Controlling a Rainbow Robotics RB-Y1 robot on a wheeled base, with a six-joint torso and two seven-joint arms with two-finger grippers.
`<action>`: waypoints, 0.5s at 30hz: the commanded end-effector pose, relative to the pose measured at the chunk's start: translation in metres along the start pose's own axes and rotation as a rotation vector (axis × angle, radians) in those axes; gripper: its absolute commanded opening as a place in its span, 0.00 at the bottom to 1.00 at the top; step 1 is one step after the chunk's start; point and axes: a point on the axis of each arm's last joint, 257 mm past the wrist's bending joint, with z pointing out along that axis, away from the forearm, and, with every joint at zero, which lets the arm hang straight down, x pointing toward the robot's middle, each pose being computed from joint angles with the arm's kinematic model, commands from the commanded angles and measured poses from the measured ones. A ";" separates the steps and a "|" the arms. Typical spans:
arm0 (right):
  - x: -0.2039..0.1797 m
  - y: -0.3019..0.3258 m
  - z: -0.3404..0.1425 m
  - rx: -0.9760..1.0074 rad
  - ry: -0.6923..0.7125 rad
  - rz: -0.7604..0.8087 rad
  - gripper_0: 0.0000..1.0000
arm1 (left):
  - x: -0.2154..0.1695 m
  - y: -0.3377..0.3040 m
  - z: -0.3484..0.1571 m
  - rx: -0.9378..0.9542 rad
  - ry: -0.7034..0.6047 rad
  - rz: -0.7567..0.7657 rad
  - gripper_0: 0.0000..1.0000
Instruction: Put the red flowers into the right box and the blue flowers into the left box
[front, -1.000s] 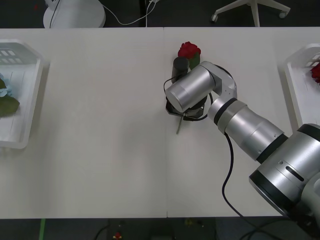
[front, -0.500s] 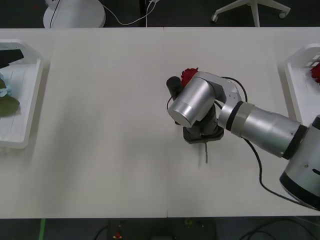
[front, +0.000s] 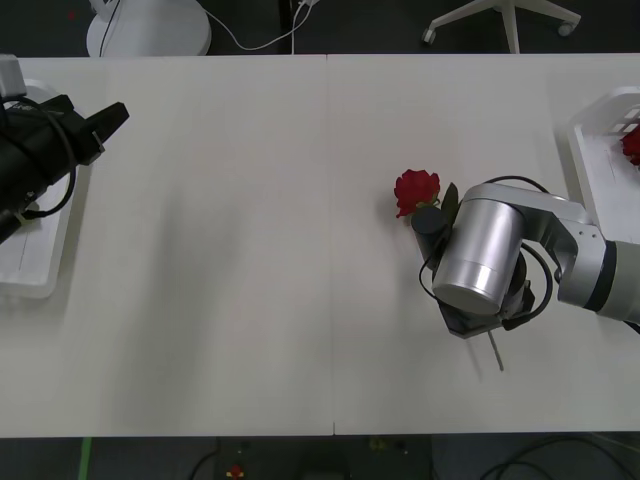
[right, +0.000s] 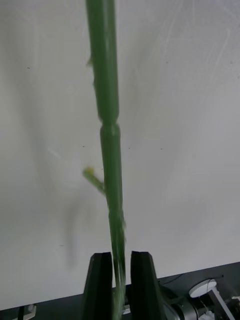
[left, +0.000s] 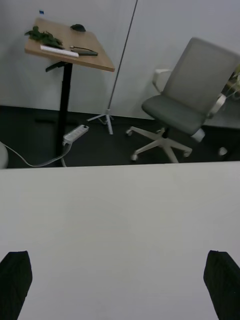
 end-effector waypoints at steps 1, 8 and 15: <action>-0.007 -0.012 0.005 0.012 -0.034 0.009 0.60 | -0.022 0.021 0.006 -0.117 -0.012 0.358 1.00; -0.024 -0.011 -0.006 -0.020 -0.090 -0.010 0.90 | -0.023 0.089 -0.012 -0.356 0.245 1.041 1.00; -0.076 -0.007 -0.068 -0.202 -0.180 0.029 1.00 | 0.019 0.101 -0.023 -0.239 0.566 1.154 1.00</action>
